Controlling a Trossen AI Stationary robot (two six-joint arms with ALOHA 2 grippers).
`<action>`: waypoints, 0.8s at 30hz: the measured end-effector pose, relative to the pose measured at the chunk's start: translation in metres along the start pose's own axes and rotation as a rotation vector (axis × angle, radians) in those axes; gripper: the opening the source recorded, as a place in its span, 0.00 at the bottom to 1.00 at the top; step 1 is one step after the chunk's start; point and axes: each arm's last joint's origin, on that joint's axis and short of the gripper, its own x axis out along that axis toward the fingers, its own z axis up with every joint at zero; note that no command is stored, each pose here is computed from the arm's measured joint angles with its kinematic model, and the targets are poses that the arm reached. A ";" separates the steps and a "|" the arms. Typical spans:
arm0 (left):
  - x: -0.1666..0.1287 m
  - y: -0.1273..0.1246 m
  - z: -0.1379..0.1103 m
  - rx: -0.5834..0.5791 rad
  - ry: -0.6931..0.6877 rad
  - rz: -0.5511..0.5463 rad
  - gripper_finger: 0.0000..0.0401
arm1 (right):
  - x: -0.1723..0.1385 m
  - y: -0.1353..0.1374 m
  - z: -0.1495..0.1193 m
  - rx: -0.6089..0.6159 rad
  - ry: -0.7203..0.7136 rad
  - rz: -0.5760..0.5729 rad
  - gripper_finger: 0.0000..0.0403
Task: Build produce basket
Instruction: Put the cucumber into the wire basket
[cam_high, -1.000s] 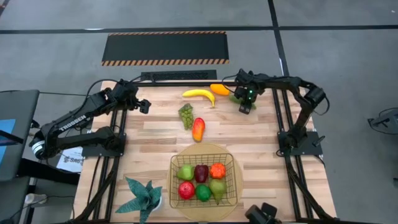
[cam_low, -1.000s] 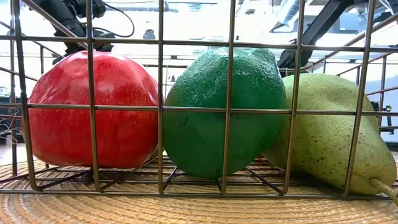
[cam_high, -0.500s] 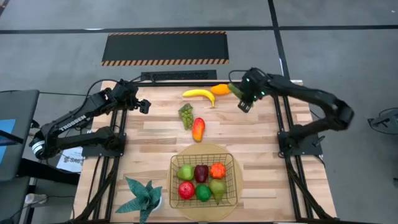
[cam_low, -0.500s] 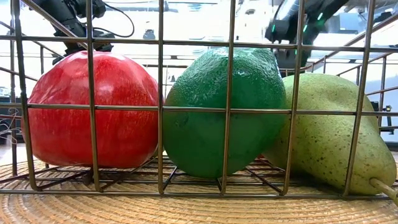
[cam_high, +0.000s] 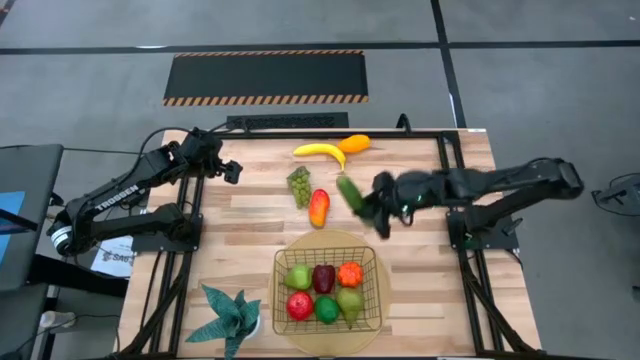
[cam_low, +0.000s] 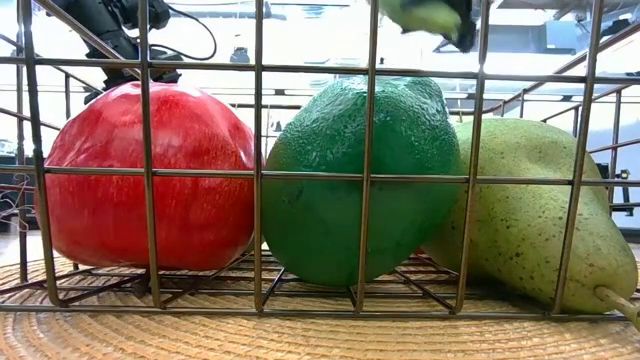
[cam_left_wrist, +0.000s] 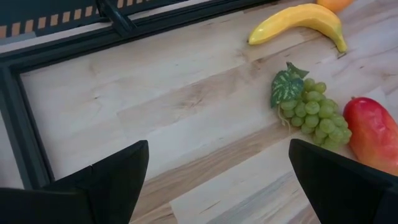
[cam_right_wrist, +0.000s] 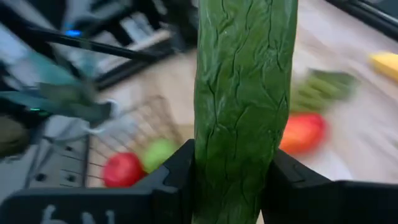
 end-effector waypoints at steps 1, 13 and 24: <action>0.000 0.000 0.000 0.000 0.003 -0.004 0.93 | 0.005 0.009 -0.003 -0.009 0.005 0.016 0.34; 0.000 0.001 -0.004 0.030 0.044 -0.007 0.93 | 0.065 0.091 -0.013 -0.263 0.276 0.053 0.36; 0.000 0.001 -0.004 0.053 0.052 -0.005 0.93 | 0.107 0.115 -0.055 -0.559 0.628 -0.022 0.38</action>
